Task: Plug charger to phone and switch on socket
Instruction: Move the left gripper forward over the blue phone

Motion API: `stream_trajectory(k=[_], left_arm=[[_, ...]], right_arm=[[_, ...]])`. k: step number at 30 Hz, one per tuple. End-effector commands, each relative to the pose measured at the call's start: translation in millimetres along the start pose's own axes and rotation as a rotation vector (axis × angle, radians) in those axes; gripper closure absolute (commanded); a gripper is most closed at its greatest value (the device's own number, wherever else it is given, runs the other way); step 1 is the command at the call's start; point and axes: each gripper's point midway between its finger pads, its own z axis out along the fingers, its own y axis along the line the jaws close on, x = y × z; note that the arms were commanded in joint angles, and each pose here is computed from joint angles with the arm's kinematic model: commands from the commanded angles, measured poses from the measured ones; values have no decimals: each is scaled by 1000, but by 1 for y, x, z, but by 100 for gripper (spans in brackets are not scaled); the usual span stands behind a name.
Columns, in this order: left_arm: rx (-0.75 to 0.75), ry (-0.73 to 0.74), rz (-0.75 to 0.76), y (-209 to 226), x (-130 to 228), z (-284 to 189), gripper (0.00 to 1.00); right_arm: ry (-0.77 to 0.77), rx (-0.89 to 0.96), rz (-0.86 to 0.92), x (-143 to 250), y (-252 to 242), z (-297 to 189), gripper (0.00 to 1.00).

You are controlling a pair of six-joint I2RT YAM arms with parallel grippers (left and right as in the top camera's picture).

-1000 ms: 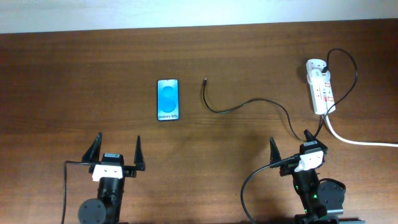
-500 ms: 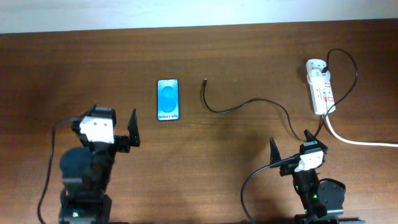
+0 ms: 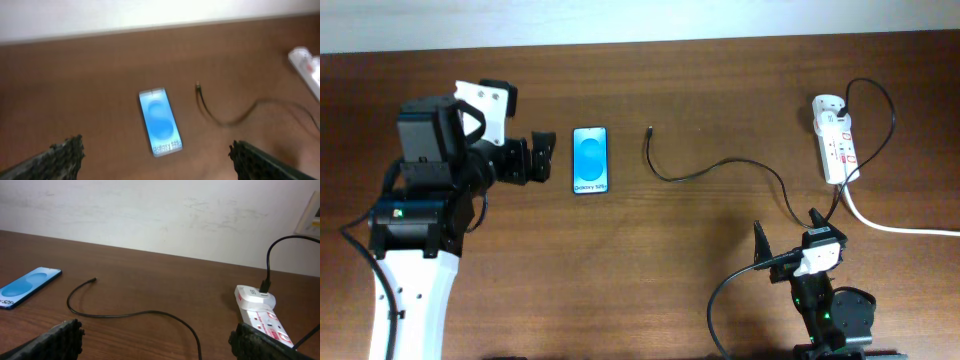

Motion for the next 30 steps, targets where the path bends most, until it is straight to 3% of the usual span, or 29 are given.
stream_trajectory(k=[1,5,8,13,18,30], left_arm=[[21,35,-16,-3,6,-2,1],[32,19,-13,-5,1,-2,1],[-70,13,-117,13,0,0,1],[-102,0,-214,20,-12,4,1],[-98,2,-214,14,-27,14,1],[-170,280,-129,-11,-38,80,1]], right_arm=[[4,1,11,3,0,0,2],[4,1,11,3,0,0,2],[4,1,11,3,0,0,2],[4,1,11,3,0,0,2],[4,1,12,3,0,0,2],[4,1,11,3,0,0,2]])
